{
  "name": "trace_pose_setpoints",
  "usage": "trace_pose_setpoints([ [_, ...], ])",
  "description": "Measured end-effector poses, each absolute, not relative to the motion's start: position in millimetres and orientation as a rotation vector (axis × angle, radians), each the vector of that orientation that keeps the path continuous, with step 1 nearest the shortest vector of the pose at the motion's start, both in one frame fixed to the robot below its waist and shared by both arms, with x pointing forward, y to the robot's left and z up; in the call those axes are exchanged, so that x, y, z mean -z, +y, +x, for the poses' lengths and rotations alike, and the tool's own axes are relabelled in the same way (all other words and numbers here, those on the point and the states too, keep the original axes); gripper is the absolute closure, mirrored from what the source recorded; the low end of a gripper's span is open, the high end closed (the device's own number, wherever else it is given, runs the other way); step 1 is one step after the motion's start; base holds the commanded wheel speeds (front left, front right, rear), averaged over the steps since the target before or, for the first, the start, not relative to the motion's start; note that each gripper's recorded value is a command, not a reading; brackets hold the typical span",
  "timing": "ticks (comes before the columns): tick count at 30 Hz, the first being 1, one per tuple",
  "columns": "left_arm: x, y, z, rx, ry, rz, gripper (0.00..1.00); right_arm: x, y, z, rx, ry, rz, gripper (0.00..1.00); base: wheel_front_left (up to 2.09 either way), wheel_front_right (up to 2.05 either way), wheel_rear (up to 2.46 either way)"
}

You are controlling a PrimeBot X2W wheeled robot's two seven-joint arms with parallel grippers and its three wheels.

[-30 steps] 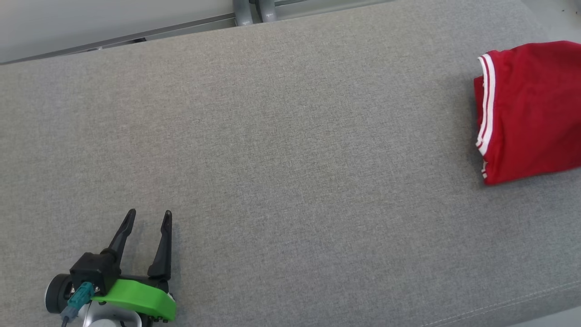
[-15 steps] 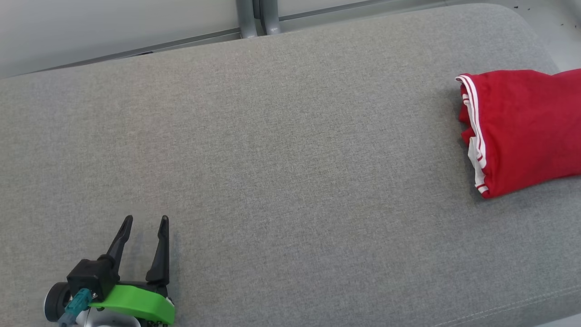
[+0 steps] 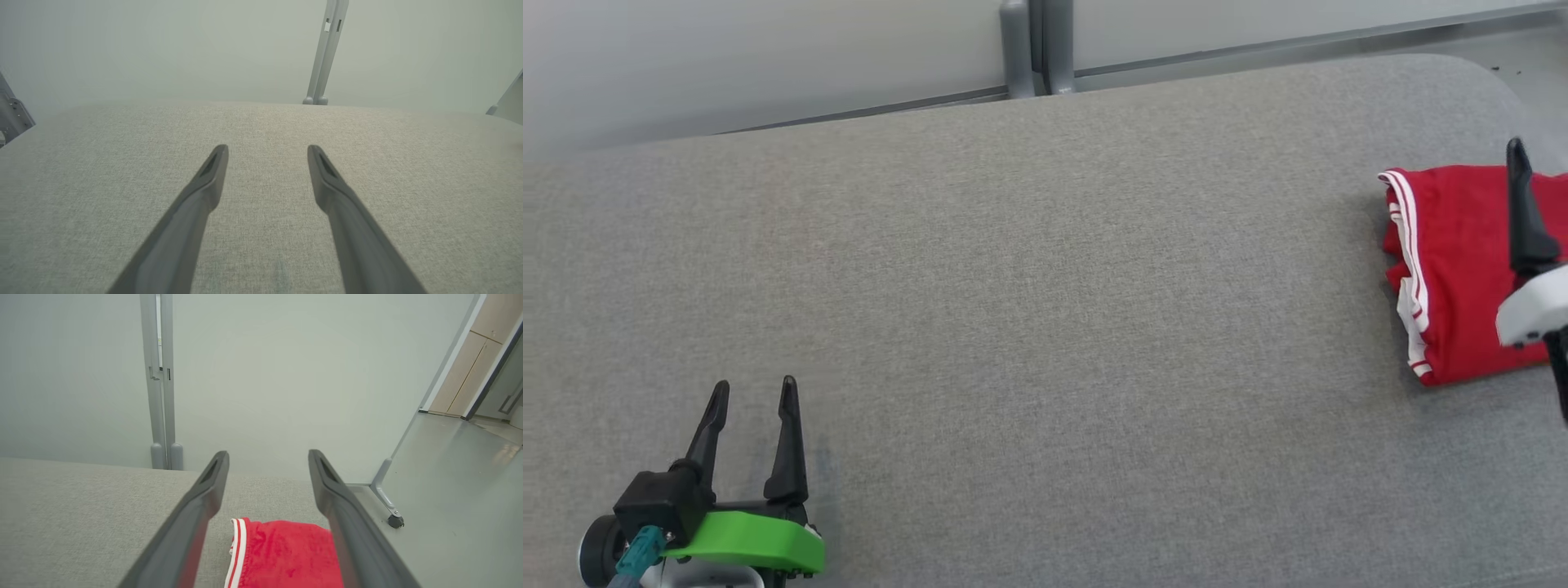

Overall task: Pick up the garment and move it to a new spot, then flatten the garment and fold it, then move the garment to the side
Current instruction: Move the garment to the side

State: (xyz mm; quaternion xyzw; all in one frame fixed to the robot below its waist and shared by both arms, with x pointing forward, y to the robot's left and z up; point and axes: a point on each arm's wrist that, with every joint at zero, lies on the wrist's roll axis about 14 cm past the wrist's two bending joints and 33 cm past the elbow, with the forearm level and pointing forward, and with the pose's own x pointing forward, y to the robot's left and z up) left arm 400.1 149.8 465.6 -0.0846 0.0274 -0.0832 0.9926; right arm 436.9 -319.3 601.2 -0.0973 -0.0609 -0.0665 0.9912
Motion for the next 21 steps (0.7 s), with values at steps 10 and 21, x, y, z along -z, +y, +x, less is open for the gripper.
trace_pose_setpoints([
  [10,-472.2,184.4,376.8,0.057,0.036,-0.146,0.00,-555.0,-261.5,415.1,0.036,-0.152,-0.081,0.00,0.00,0.00,0.00],
  [21,-470.3,205.9,354.5,-0.012,0.042,-0.141,0.00,-510.6,-214.3,391.1,-0.022,-0.075,-0.034,0.00,0.00,0.00,0.00],
])
